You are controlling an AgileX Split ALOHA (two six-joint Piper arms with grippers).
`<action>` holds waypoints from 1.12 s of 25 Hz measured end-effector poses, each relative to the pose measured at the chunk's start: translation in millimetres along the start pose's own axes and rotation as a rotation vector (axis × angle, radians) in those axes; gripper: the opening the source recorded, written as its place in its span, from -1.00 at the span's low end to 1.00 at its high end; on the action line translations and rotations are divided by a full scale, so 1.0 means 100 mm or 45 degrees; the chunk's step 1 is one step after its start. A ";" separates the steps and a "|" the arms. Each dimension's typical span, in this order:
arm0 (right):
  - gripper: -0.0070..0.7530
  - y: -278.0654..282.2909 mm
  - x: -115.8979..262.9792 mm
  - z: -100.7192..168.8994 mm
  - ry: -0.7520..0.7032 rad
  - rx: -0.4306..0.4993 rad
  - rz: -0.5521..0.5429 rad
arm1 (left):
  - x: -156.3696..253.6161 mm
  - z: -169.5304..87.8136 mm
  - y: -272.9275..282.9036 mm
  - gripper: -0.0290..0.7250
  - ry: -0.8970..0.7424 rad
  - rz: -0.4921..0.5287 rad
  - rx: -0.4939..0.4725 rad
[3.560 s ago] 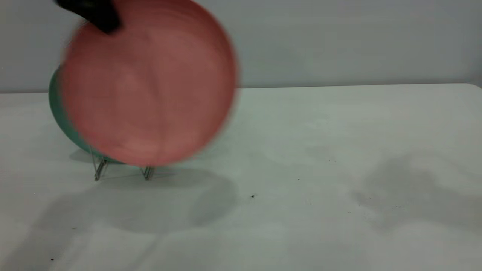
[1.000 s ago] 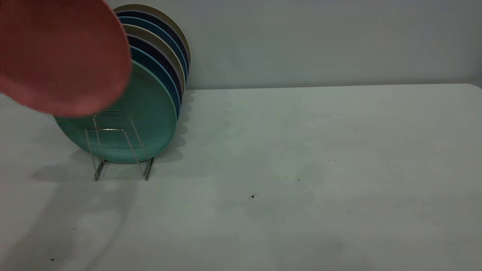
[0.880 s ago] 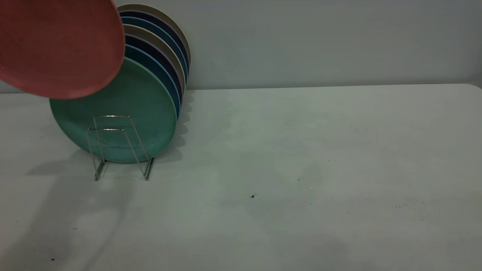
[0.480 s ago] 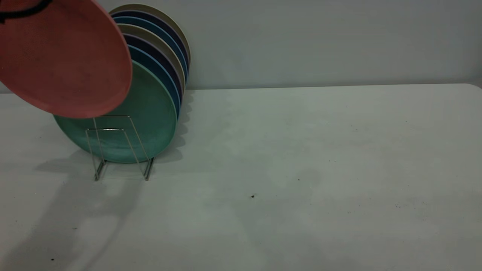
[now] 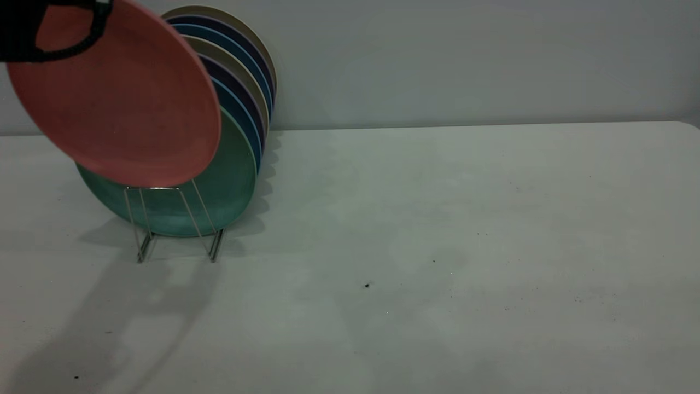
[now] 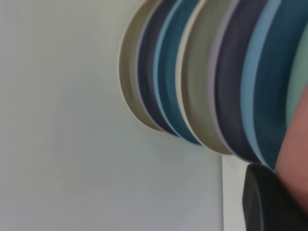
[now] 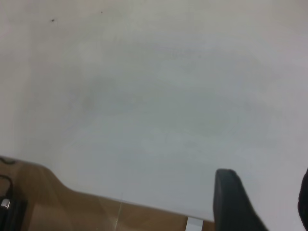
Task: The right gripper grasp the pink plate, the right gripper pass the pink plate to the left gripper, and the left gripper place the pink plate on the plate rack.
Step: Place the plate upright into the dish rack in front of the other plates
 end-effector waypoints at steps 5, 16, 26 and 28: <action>-0.06 0.00 0.00 0.00 -0.001 0.000 0.000 | 0.00 -0.02 -0.02 -0.86 -0.002 0.003 0.013; -0.06 0.00 0.00 0.00 -0.001 0.000 0.000 | -0.04 -0.24 -0.29 -0.86 -0.013 0.001 0.121; -0.06 0.00 0.00 0.00 -0.002 0.001 0.000 | -0.06 -0.34 -0.38 -0.70 0.094 0.010 0.166; -0.06 0.00 0.00 0.00 -0.002 0.001 0.000 | -0.06 -0.34 -0.38 -0.55 0.139 0.013 0.166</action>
Point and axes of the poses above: a point on each arm's last joint axis where the gripper is mounted, y pointing back along that axis away from the gripper, z along the wrist's bending axis when the last joint is at zero, x = y × z, the point moved 4 cm from there along -y, pointing out along that axis toward the gripper, and after that the axes turned 3 degrees about -y, right-handed, at the moved point
